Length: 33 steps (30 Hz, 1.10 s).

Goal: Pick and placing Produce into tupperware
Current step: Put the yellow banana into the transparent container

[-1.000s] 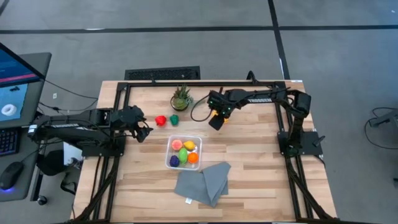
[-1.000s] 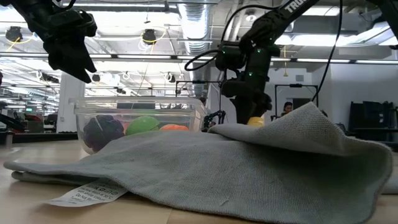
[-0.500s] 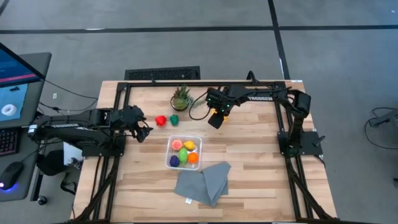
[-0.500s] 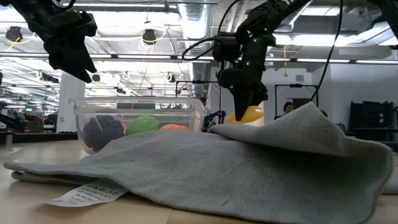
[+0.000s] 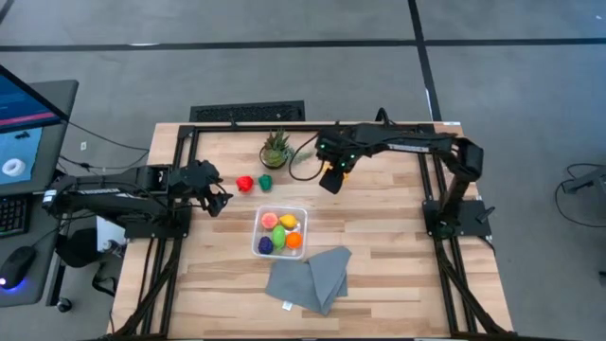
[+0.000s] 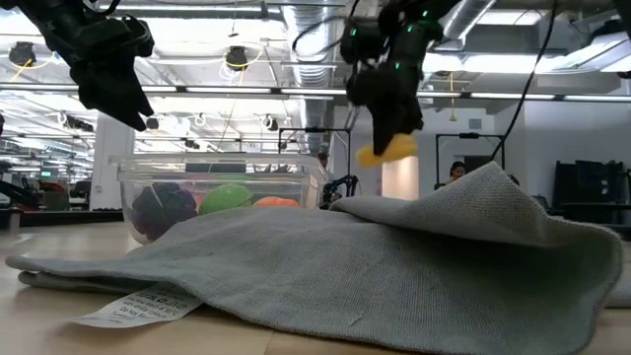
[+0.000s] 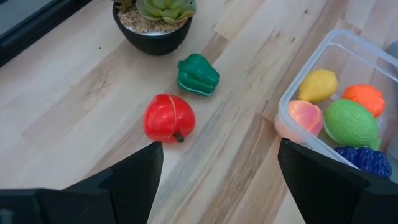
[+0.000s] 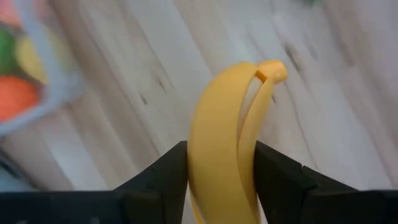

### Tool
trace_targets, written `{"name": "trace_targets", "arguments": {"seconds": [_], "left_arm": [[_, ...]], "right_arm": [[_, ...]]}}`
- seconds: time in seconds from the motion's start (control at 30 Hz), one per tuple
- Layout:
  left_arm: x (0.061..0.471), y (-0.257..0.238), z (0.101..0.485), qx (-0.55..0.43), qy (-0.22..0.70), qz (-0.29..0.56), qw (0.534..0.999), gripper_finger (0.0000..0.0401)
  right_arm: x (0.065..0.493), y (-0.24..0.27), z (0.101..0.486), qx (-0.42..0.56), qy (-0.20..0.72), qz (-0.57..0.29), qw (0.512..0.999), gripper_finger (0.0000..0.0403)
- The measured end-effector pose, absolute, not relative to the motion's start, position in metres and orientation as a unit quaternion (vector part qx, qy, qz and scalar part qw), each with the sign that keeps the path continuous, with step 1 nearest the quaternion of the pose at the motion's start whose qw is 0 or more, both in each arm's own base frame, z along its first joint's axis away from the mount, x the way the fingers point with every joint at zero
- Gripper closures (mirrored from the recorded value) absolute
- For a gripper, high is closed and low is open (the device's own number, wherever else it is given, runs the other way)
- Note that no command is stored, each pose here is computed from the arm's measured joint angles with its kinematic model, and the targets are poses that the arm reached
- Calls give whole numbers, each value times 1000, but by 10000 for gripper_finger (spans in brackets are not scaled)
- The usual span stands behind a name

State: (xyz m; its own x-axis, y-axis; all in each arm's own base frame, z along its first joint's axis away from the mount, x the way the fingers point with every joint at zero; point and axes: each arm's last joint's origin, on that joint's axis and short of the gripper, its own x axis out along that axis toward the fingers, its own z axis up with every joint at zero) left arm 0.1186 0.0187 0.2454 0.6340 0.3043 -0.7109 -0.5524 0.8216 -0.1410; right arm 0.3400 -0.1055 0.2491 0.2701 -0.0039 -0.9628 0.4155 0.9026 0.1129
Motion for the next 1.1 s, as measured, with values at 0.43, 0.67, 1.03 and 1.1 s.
{"name": "trace_targets", "arguments": {"seconds": [0.43, 0.67, 1.03, 1.1], "left_arm": [[119, 19, 246, -166, 352, 241, 889, 95], [119, 19, 246, -168, 351, 242, 889, 95], [122, 19, 248, -172, 334, 240, 895, 95], [122, 19, 249, -172, 330, 239, 897, 95]], "right_arm": [[300, -86, 337, 155, 442, -153, 870, 212], [284, -60, 366, 129, 389, -152, 899, 219], [284, -18, 373, 83, 374, -152, 911, 215], [285, -11, 373, 76, 370, -150, 914, 214]]}}
